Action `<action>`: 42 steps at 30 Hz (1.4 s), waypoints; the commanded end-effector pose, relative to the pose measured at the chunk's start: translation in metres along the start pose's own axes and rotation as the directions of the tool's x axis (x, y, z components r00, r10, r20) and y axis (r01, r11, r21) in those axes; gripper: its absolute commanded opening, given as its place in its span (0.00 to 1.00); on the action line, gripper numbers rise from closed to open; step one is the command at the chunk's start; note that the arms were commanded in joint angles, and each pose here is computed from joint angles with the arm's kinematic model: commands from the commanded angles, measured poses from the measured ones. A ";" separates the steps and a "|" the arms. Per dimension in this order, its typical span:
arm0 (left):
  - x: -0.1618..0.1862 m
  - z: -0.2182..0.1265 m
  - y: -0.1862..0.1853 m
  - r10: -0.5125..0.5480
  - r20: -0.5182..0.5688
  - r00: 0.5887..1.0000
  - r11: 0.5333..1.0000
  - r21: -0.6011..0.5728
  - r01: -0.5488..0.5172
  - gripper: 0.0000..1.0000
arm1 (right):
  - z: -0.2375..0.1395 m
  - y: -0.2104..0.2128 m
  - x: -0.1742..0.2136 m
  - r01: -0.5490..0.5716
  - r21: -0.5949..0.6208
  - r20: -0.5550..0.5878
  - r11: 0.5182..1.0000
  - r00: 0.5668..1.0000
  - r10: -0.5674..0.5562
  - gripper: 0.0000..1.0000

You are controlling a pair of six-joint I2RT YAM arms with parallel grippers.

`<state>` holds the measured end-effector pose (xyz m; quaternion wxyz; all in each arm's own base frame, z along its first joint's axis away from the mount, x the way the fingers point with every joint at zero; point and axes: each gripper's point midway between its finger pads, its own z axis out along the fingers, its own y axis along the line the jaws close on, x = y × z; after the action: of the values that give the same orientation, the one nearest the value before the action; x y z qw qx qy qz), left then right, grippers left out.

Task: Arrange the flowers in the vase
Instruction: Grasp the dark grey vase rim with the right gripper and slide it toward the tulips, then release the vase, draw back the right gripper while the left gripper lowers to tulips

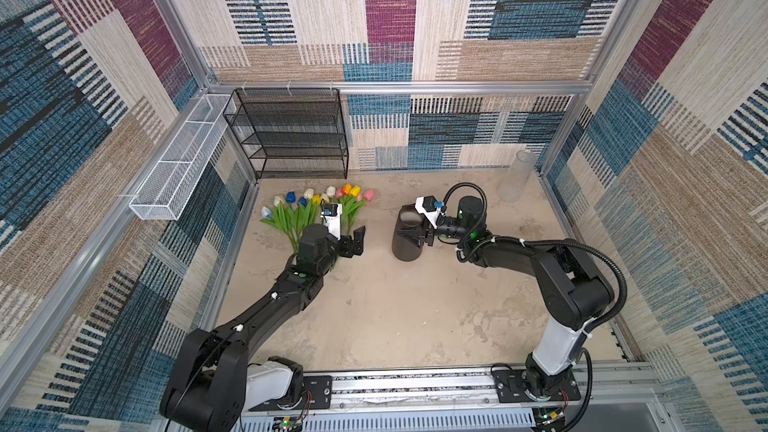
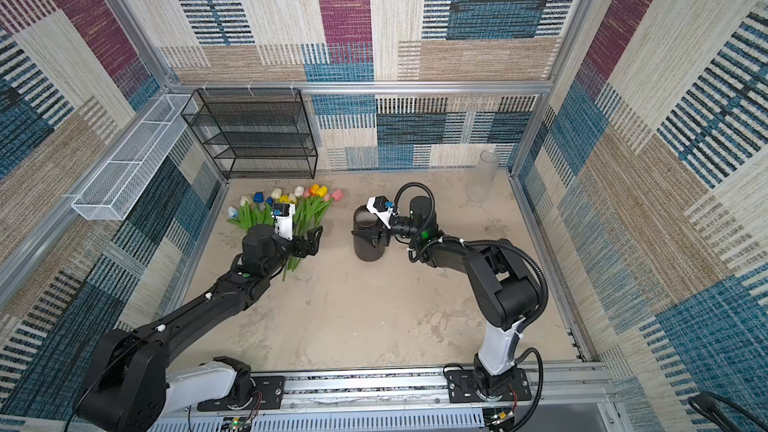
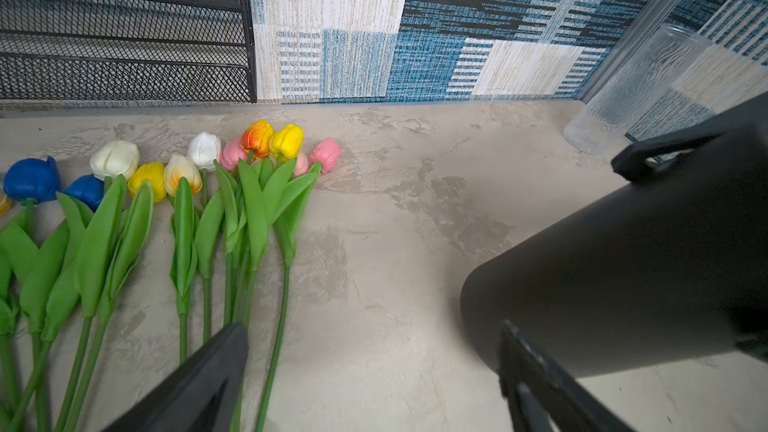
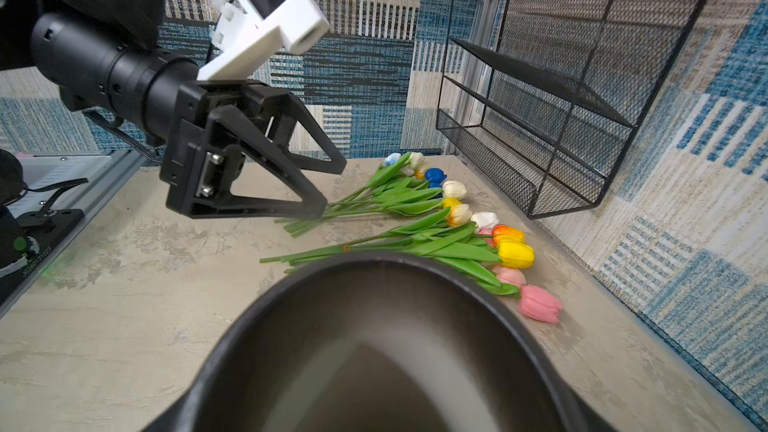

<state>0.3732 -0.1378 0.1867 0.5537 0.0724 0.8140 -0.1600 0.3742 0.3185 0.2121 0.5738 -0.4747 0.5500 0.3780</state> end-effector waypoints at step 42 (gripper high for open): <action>-0.044 -0.023 0.044 -0.011 -0.077 0.997 0.989 -0.151 0.000 0.98 | -0.037 -0.012 -0.115 0.164 0.202 0.081 0.966 0.980 -0.184 1.00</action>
<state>0.3832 -0.0976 0.2308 0.5476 0.0388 0.8286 -0.1101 0.3695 0.2986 0.3080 0.6629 -0.4632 0.5066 0.2988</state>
